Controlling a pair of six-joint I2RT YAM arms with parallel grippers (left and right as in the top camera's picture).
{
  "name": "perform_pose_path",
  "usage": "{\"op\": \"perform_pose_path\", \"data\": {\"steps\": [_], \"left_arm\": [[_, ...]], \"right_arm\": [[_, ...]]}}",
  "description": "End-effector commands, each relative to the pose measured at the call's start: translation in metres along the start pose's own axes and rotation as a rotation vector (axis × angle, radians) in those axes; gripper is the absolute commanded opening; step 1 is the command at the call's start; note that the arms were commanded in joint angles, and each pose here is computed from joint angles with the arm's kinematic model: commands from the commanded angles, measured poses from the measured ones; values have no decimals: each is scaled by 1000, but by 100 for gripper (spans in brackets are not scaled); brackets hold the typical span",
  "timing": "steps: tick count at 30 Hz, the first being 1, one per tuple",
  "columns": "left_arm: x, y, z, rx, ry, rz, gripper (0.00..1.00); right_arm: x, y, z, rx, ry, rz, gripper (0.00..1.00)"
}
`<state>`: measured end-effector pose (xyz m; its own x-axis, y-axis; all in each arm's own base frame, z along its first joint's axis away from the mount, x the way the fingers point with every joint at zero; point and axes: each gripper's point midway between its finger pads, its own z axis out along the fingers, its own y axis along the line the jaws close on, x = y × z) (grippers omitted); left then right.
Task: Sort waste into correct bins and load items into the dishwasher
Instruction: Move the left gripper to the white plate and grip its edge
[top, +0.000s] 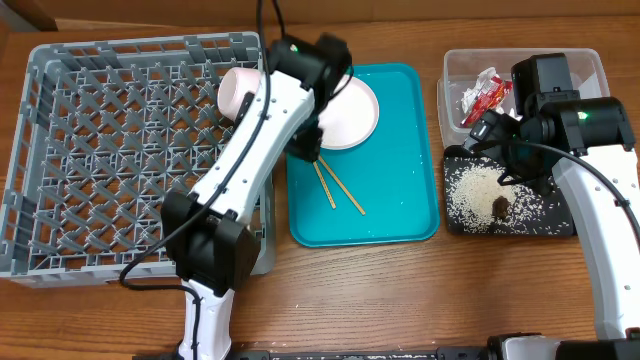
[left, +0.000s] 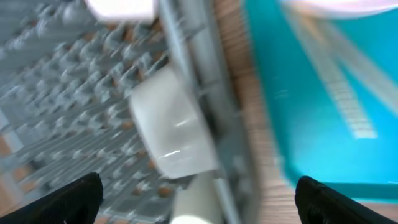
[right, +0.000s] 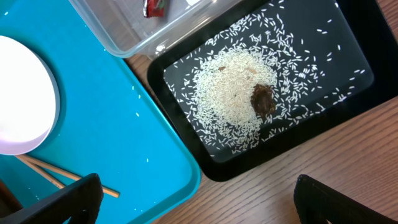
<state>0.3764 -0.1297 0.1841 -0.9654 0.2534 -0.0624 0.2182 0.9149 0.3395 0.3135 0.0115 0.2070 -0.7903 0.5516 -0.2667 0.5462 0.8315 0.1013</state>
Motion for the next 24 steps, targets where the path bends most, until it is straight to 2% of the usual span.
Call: {"op": "perform_pose_path", "data": {"steps": [1, 5, 8, 10, 14, 17, 24], "left_arm": [[-17, -41, -34, 286, -91, 10, 100], [-49, -71, -59, 485, -225, -1, 100], [-70, -79, -63, 526, -302, -18, 100], [-85, -79, -64, 535, -343, -89, 98], [-113, -59, -58, 465, -402, -349, 92], [-125, -50, -46, 411, -418, -481, 88], [-123, -54, 11, 315, -281, -725, 76]], "right_arm": [[-7, 1, -11, -17, -40, 2, 100], [-7, 1, -11, -18, -40, 3, 100], [-7, 1, -11, -17, -40, 2, 100], [-7, 1, -11, -18, -40, 3, 100], [-7, 1, -11, -17, -40, 3, 100], [-7, 1, -11, -17, -40, 2, 100], [-7, 1, -11, -17, -40, 2, 100]]}}
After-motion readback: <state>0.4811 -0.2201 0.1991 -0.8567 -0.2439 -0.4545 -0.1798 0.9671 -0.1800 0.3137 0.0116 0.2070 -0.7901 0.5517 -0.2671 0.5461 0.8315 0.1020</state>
